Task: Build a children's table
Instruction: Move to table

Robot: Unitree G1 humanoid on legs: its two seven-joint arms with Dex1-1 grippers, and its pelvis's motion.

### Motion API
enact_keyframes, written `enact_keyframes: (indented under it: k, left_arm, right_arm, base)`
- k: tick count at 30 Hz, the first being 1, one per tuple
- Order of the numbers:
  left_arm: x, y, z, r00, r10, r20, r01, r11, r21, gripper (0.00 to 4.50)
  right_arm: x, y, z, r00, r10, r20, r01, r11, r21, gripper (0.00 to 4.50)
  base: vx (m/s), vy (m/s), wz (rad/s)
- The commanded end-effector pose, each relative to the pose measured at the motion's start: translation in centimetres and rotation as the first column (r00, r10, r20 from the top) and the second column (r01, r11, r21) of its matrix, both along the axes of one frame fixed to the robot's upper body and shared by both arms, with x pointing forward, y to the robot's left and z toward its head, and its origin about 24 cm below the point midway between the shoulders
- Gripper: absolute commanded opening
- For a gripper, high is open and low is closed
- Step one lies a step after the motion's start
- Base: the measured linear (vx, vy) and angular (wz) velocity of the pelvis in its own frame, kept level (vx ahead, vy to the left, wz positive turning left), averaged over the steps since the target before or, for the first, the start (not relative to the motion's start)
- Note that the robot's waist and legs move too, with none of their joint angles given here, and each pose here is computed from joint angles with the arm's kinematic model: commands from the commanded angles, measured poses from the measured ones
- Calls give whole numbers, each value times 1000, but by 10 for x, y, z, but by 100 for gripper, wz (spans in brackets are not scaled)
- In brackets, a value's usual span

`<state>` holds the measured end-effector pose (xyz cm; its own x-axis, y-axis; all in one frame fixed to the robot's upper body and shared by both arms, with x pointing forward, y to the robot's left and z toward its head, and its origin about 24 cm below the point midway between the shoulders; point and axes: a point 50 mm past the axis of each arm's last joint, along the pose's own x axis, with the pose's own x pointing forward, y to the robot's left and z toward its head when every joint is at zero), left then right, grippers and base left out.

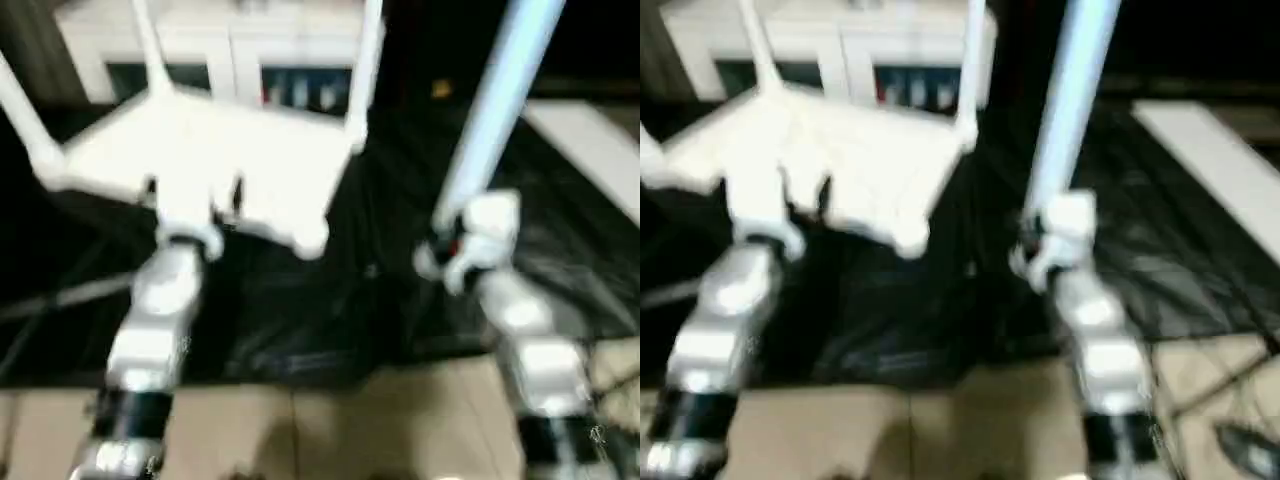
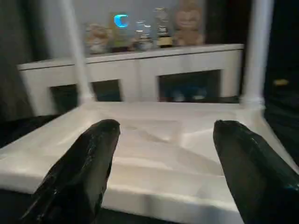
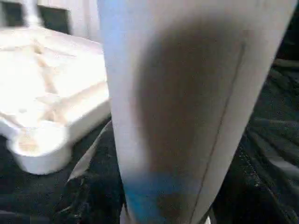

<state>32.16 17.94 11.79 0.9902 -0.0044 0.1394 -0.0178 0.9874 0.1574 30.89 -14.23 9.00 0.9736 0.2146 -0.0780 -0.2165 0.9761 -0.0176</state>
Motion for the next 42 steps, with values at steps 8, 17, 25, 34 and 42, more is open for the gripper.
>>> enact_keyframes:
  k: [8, 17, 25, 34, 42]
  left_arm:
    - [3, -18, 2, 995, -101, -3, 101, 995, -13, 368]
    - [3, -20, 3, 992, -123, 5, 123, 992, 12, 368]
    - [1, -19, 0, 993, -119, -4, 119, 993, 16, 368]
    - [0, -20, -1, 992, -128, -4, 128, 991, 30, 368]
    - [0, -21, -2, 992, -127, -3, 127, 991, 36, 368]
  right_arm:
    - [0, -12, 4, 999, -27, 30, 28, 999, -22, 188]
    - [0, -12, 2, 1000, -18, 11, 18, 1000, -9, 188]
    - [2, -14, 2, 1000, -5, 14, 6, 999, -35, 188]
    - [1, -14, 1, 1000, -4, 16, 4, 999, -46, 188]
    - [1, -11, 0, 999, 50, -3, -50, 997, -55, 188]
  base:
    - [-100, -64, -5]
    - [-25, 29, -11]
    - [161, -14, -18]
    - [151, -44, -7]
    - [166, 46, -2]
